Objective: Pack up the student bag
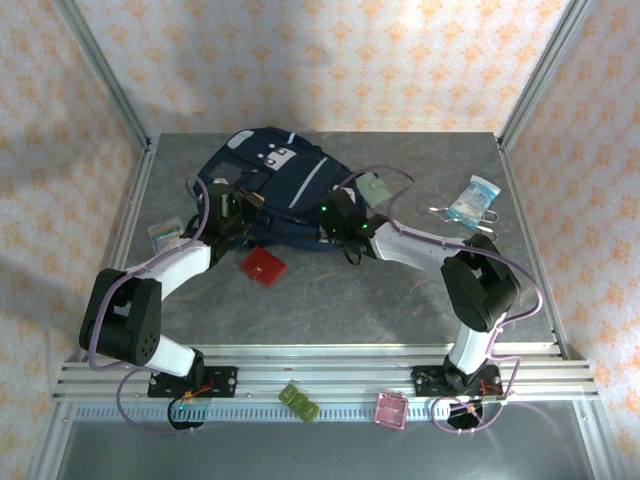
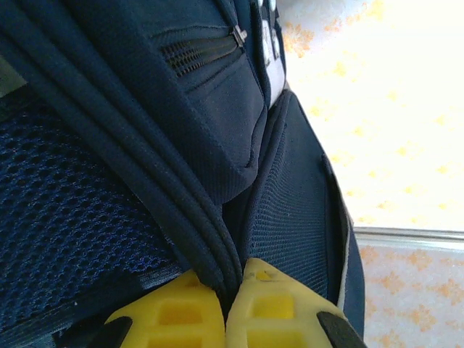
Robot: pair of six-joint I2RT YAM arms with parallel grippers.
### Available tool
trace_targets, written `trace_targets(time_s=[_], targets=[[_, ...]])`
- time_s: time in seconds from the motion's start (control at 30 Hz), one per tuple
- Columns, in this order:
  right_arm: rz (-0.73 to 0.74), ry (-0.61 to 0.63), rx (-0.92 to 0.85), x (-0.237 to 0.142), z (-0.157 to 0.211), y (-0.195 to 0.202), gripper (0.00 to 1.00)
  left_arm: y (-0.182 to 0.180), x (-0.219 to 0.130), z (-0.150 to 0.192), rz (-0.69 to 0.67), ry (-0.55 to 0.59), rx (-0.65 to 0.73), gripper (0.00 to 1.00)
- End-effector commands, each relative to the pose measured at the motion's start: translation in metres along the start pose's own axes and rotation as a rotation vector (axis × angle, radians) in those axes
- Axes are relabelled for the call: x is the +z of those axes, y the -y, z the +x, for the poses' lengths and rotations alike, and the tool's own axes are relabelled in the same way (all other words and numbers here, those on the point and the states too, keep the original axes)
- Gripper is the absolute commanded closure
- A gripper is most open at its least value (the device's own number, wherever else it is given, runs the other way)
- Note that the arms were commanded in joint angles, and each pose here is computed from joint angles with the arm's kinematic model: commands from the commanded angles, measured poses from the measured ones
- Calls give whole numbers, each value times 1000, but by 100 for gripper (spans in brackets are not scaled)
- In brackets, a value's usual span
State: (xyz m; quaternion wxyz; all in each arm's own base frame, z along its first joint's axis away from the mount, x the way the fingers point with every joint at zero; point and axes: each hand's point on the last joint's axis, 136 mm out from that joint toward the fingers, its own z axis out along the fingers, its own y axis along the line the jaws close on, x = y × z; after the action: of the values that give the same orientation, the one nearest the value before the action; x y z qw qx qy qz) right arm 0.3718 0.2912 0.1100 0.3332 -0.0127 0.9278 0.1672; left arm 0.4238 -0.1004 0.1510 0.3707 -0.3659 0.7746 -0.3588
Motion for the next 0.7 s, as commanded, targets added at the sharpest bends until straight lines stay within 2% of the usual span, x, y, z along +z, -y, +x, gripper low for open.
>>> trace_targets(time_s=[0.0,0.2,0.33,0.43,0.5,0.53,0.67], targets=[[129,37,-92,-16,-10,44,100,29,-13,-41,44,128,104,100],[-80,-42,-246,-25,21,-23,100,39,4,-62,11,135,199,100],[-264,-54,-253,-26,30,-84,100,49,14,-82,-5,158,215,100],[-387,-70,-206,-19,27,-121,100,50,13,-90,-18,175,209,64],[-435,-66,-176,-15,22,-138,100,49,9,-83,-6,154,196,49],[-455,-64,-166,-14,19,-144,100,47,5,-77,4,139,186,45],[-492,-66,-149,-12,15,-155,100,27,-17,-50,29,87,131,40]])
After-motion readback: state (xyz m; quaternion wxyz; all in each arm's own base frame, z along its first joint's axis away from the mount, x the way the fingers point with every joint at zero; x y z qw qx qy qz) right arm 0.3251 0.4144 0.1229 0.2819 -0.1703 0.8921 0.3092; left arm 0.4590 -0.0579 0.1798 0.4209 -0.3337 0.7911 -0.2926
